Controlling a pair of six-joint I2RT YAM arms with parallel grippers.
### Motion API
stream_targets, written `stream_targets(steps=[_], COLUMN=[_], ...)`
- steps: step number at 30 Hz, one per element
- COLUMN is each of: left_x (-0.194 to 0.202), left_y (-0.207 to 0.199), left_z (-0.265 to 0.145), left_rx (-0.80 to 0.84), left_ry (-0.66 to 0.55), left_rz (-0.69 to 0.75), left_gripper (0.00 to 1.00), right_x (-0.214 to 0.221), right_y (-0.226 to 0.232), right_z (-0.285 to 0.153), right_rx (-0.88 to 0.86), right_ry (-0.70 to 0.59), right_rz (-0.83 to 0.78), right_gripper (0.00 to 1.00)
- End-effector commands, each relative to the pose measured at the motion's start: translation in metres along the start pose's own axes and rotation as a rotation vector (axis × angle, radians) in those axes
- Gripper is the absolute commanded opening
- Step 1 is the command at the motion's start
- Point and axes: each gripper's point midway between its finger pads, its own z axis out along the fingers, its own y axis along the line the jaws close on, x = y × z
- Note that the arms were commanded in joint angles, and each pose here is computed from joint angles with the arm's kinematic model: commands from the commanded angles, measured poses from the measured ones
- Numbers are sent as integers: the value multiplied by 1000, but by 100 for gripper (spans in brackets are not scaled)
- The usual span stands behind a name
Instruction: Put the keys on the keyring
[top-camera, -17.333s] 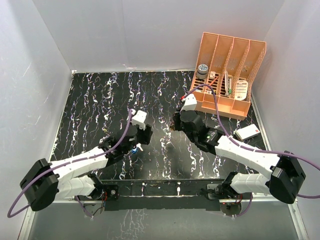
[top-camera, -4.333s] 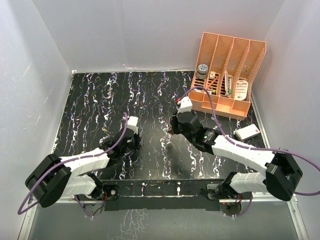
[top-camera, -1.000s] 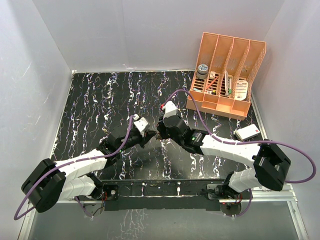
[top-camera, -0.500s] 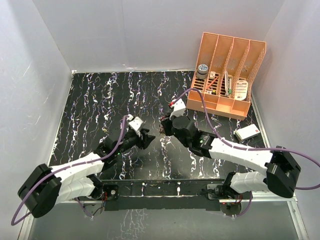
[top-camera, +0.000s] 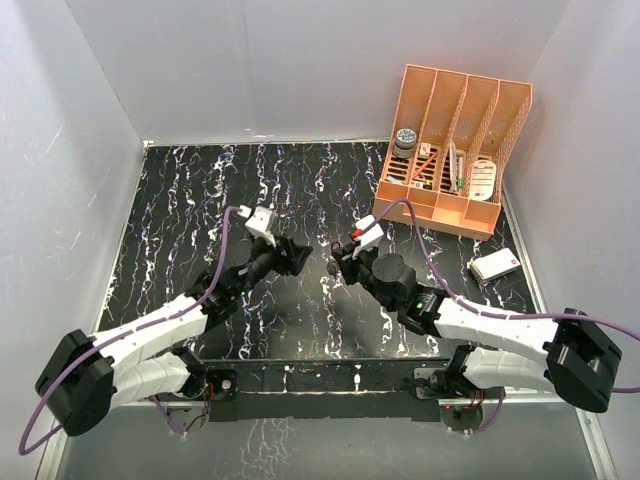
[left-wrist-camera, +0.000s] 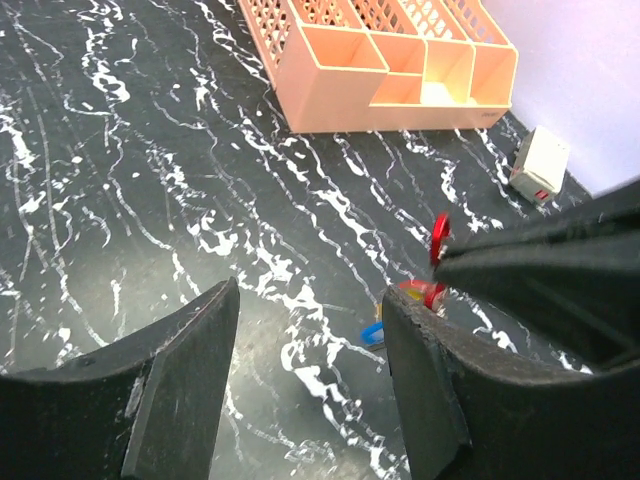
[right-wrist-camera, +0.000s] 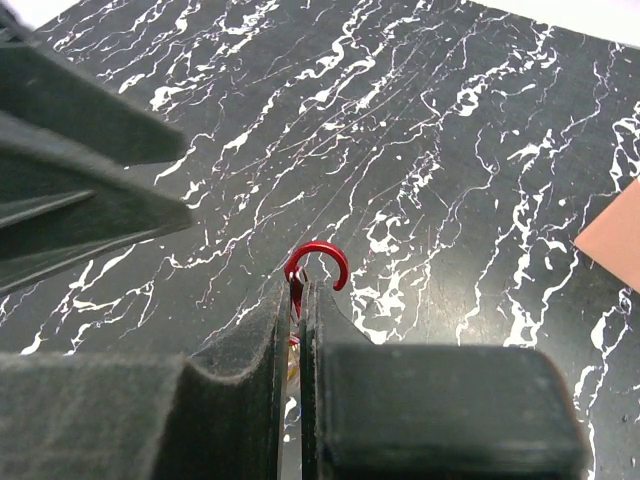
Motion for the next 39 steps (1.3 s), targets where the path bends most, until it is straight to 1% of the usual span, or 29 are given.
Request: stream_targets(steps=[1,7,17,21,25,35,39], left_x=[-16,-25,-26,-23,-22,-14,-13], left_y=[-16,-30,-37,-40,-43,-49,-50], left_z=[22,39,44,43,44,49,50], left_rx=[20,73,117,136,162,206,216], left_ry=[51,68,92,95,90,106,108], left_rz=[-90,-139,-106,-97,-93,-88,-90], left_gripper=[58,55,50,46,40,35,30], right_x=[-48,-50,-60,-59,-62,-65,-66], right_y=[13,17,24,26,26,26,26], right_z=[9,19,27,27,25,20,19], right_rx=[-49,-58,-75,-83,-86,-96,-97], right_ry=[-147,-162,-160,-157,-161,-171,-175], right_rz=[-18,-56,-69,-68,-60,-55,-56], right_gripper=[0,0,0,0,0,0,0])
